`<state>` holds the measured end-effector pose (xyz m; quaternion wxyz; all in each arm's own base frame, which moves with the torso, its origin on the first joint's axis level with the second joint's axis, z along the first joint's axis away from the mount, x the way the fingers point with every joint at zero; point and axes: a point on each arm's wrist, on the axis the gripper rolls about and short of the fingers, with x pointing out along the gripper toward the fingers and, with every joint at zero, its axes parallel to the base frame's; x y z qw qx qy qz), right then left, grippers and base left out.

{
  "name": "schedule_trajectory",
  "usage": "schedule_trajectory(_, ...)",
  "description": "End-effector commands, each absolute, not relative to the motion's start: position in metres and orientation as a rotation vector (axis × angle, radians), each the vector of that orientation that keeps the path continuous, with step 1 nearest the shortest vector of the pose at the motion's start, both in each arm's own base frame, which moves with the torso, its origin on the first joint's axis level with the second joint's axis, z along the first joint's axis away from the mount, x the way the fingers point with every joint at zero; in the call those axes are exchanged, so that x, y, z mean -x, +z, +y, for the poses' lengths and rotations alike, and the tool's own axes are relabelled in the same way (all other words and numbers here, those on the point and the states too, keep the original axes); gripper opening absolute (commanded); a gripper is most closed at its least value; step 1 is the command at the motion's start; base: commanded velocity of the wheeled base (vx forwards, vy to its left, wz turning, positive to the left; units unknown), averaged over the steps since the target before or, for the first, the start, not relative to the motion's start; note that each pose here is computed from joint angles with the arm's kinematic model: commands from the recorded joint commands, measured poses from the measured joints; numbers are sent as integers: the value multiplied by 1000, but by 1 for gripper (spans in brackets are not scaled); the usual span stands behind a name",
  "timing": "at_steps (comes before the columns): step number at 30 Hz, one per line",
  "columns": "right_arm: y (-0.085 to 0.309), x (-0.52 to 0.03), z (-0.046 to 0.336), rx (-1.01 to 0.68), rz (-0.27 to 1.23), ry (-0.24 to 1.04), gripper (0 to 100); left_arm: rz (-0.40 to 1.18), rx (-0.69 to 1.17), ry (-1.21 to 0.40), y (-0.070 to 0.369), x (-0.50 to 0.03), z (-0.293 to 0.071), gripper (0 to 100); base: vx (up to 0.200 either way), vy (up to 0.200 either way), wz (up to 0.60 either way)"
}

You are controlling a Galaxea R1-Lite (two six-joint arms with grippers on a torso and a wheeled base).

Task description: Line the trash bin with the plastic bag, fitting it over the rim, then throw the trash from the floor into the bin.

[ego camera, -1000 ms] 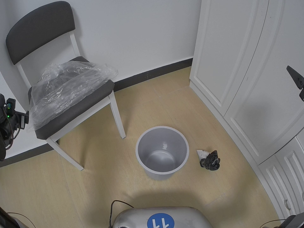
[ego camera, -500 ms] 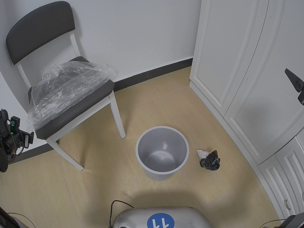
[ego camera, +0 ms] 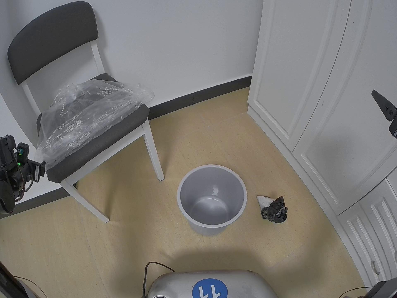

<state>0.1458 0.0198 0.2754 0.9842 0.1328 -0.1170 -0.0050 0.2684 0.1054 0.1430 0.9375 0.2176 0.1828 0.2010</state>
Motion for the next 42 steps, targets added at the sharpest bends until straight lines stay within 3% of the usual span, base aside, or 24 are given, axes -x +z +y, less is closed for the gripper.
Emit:
schedule_trajectory(1,276,-146,20,-268,-237,-12,100,331,-443,414,151,-279,107,100,0,0,0)
schedule_trajectory(9,276,-150,21,-290,-234,-8,100,113,-338,456,177,-282,106,100,0,0,0)
schedule_trajectory(28,276,-150,21,-290,-234,-8,100,300,-340,309,120,-299,74,100,0,0,0)
schedule_trajectory(36,277,-150,20,-291,-237,-7,100,295,-348,303,120,-302,73,100,0,0,0)
schedule_trajectory(42,277,-149,20,-291,-239,-7,100,194,-353,342,142,-315,81,100,0,0,0)
